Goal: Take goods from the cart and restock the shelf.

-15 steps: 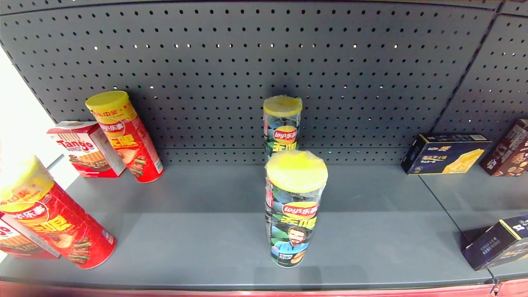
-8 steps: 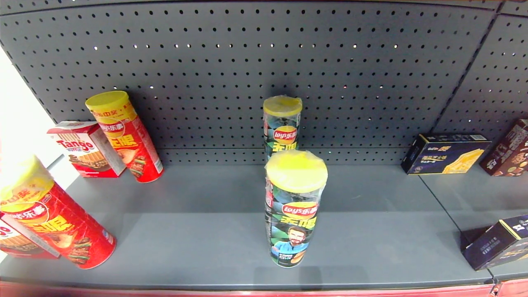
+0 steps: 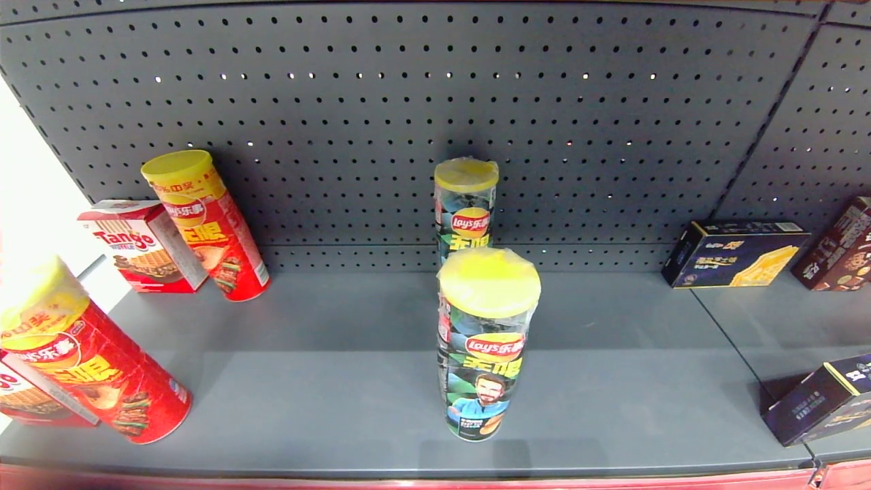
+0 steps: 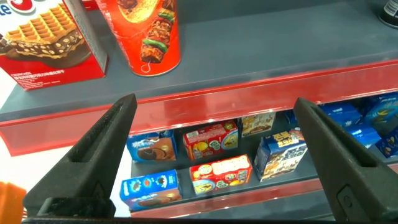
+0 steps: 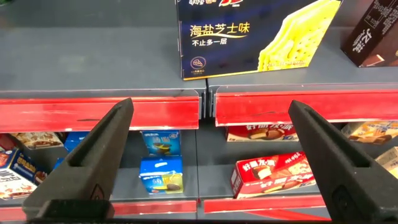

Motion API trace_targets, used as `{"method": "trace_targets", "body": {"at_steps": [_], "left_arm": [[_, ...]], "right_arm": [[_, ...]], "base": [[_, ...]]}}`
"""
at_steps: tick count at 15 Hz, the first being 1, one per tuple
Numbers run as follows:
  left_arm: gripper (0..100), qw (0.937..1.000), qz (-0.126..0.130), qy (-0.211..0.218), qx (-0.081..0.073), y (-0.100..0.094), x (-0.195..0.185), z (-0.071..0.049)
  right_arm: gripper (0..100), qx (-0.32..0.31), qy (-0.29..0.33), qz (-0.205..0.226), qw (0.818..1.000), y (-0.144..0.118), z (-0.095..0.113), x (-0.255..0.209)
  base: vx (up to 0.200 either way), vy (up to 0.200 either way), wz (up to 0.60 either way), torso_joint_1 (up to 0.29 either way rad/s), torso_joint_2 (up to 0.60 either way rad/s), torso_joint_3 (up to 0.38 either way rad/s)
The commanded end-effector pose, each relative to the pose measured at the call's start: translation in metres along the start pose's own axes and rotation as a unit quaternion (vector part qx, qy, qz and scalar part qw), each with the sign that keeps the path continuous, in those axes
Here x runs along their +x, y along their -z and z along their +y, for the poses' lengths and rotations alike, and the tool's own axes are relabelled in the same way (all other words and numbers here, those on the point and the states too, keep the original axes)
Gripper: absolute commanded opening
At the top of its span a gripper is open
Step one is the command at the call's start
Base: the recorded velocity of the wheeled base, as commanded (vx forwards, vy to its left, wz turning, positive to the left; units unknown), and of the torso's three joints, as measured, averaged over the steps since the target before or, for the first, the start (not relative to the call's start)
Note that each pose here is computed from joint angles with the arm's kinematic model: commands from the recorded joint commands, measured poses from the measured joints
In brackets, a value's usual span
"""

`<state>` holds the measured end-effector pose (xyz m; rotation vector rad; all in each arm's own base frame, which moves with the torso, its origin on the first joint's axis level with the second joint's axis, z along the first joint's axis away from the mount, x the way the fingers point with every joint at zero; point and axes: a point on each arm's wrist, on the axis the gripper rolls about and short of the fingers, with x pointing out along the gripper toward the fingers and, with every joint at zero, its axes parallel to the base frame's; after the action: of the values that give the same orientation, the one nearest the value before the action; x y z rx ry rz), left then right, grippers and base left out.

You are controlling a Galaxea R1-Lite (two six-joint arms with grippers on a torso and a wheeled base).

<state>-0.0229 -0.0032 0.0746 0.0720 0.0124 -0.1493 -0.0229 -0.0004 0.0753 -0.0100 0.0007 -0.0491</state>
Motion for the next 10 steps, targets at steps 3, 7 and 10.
{"method": "trace_targets", "body": {"at_steps": [3, 7, 10], "left_arm": [[100, 1.0, 0.0, 0.0, 0.0, -0.0003, 0.0001, 0.0], [100, 1.0, 0.001, -0.001, -0.004, 0.0002, 0.0002, 0.0001], [100, 1.0, 0.0, 0.0, -0.001, -0.0003, 0.0001, 0.0]], "right_arm": [[100, 0.0, 0.0, 0.001, 1.0, 0.0, 0.0, 0.0001], [100, 0.0, -0.001, 0.001, 1.0, 0.0, 0.0, 0.0001], [100, 0.0, -0.001, 0.001, 1.0, 0.0, 0.0, 0.0001]], "base": [[0.0, 0.0, 0.0, 0.0, 0.0, 0.0], [0.0, 0.0, 0.0, 0.0, 0.0, 0.0], [0.0, 0.0, 0.0, 0.0, 0.0, 0.0]]}}
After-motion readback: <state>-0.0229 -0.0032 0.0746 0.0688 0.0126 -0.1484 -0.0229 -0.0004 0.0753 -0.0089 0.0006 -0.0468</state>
